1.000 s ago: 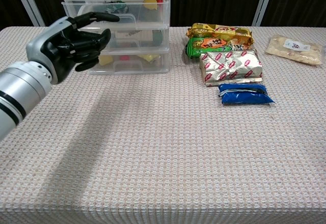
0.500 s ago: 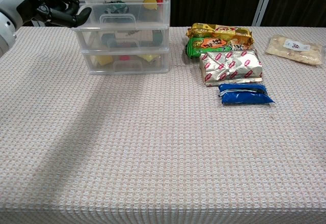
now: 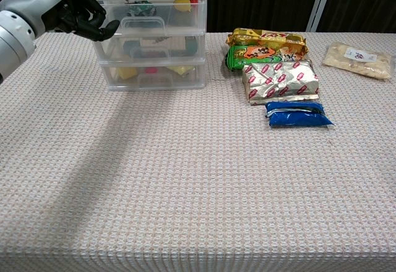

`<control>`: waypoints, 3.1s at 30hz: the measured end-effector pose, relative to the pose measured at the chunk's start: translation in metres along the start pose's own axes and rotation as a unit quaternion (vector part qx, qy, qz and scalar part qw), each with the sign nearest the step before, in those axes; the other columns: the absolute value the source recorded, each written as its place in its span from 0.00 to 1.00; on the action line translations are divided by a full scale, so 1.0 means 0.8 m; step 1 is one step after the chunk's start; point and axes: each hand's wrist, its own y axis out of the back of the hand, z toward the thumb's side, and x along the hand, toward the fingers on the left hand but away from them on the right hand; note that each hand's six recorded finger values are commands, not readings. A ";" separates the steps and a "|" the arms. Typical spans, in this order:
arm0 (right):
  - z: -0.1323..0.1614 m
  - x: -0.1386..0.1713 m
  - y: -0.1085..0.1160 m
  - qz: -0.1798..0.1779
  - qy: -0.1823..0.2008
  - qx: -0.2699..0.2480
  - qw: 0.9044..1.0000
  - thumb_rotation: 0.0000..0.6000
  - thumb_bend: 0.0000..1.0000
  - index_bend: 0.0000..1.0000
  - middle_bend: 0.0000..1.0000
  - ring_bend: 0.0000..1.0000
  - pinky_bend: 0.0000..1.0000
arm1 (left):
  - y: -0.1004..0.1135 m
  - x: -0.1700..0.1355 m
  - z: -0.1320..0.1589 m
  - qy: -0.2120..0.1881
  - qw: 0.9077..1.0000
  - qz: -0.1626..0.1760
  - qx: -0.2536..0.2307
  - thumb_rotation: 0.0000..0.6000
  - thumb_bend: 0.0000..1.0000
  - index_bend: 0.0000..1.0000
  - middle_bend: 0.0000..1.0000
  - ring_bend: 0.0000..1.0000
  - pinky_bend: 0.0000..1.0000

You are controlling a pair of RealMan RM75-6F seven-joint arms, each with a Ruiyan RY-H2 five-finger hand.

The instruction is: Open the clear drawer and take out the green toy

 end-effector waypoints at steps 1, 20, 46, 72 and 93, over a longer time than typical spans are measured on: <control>0.000 0.000 0.000 0.000 0.000 0.000 1.000 1.00 0.18 0.00 0.00 0.00 0.00 | -0.001 0.000 -0.001 0.001 1.000 -0.003 0.004 1.00 0.42 0.28 0.86 1.00 1.00; -0.002 -0.002 0.000 0.001 -0.002 0.001 1.000 1.00 0.18 0.00 0.00 0.00 0.00 | 0.003 -0.006 0.008 -0.008 0.998 -0.059 -0.037 1.00 0.42 0.41 0.86 1.00 1.00; 0.002 0.001 0.002 -0.001 0.000 -0.001 1.000 1.00 0.18 0.00 0.00 0.00 0.00 | 0.008 -0.079 0.035 -0.046 0.982 -0.158 -0.092 1.00 0.42 0.41 0.86 1.00 1.00; -0.006 0.004 0.004 -0.004 -0.003 -0.005 1.000 1.00 0.18 0.00 0.00 0.00 0.00 | 0.072 -0.108 0.040 -0.097 0.986 -0.134 0.037 1.00 0.33 0.26 0.84 0.99 1.00; -0.004 0.011 0.006 -0.003 -0.011 0.003 1.000 1.00 0.18 0.00 0.00 0.00 0.00 | 0.064 0.029 0.057 -0.215 0.891 -0.106 0.386 1.00 0.17 0.29 0.84 0.95 1.00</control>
